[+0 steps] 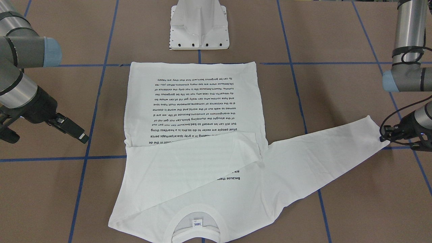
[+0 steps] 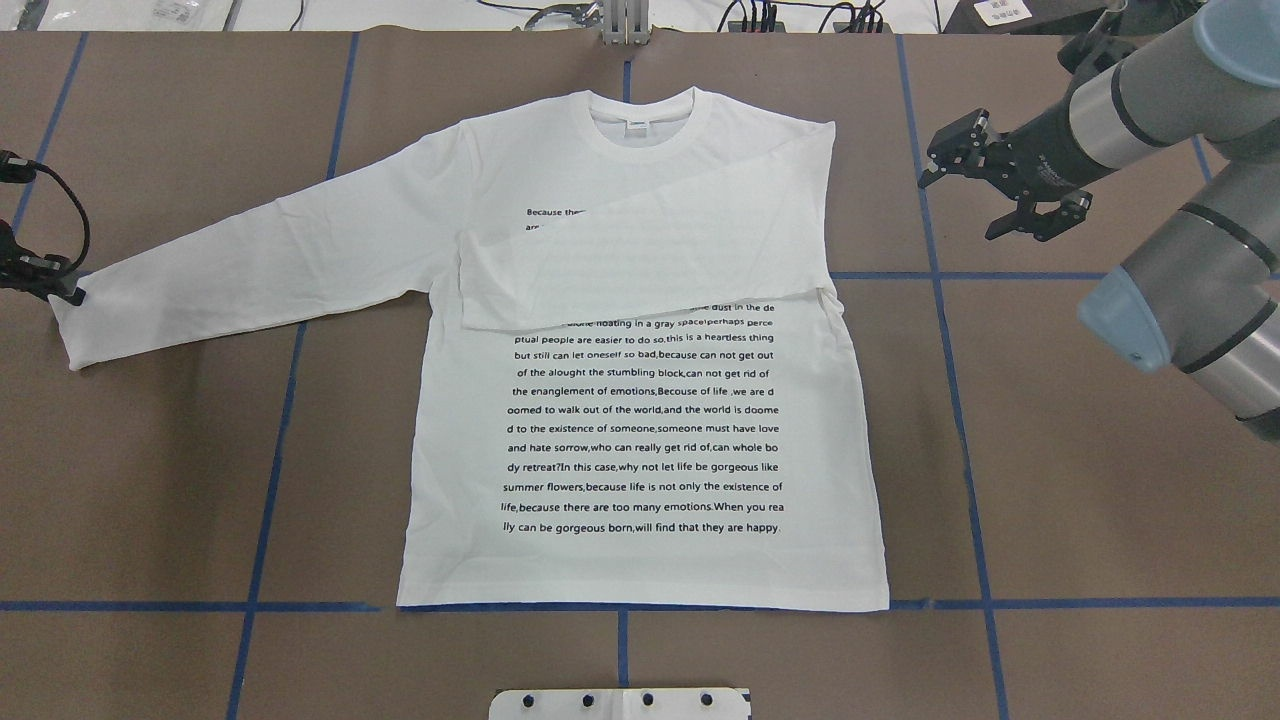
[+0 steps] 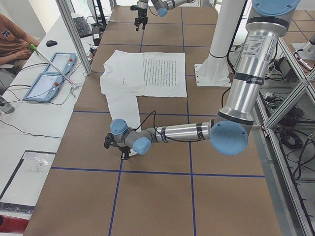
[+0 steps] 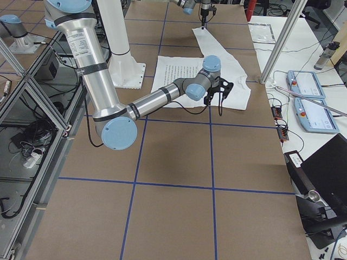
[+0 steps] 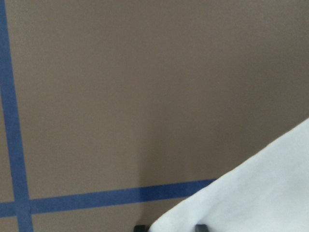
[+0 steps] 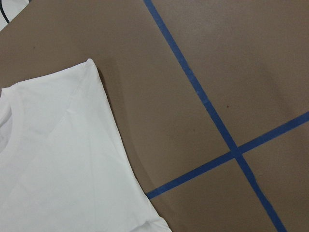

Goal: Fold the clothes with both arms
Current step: 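Grasp the sleeve cuff nearest the left gripper, then fold the sleeve and shirt side across toward the center with the left gripper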

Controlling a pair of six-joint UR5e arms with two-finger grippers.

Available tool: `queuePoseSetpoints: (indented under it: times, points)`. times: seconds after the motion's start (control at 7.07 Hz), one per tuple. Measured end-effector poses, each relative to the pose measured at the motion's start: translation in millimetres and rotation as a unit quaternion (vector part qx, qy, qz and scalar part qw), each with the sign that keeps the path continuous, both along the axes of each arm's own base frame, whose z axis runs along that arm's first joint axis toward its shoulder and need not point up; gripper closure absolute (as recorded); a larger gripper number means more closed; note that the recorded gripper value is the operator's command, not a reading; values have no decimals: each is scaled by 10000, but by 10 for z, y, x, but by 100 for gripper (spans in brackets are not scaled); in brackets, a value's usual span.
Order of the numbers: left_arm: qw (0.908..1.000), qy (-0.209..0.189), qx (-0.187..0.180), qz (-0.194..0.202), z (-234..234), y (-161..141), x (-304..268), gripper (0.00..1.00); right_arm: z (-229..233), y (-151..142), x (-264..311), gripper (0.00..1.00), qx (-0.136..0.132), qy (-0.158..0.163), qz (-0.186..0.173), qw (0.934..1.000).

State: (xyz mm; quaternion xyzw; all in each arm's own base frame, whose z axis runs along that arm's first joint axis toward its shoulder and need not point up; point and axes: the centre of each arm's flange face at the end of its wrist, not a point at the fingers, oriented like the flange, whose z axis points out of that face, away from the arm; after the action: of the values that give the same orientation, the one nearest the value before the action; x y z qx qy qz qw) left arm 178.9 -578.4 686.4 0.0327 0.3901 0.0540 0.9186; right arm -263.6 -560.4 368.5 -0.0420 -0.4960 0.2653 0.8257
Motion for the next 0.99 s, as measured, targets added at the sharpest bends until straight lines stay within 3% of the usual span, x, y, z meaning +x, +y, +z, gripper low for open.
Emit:
queuePoseSetpoints:
  times: [0.42, 0.71, 0.99]
  points:
    - [9985, 401, 360, 86, -608, -29, 19, 100, 10, 23, 12, 1, -6, 5, 6, 10000]
    - [9966, 659, 475, 98, -1656, 5, 67, 100, 8, 17, 29, 1, -4, 0, 15, 10000]
    - [9934, 1085, 324, -159, -2871, 102, 471, 100, 115, -31, 281, 1, -9, -1, 55, 10000]
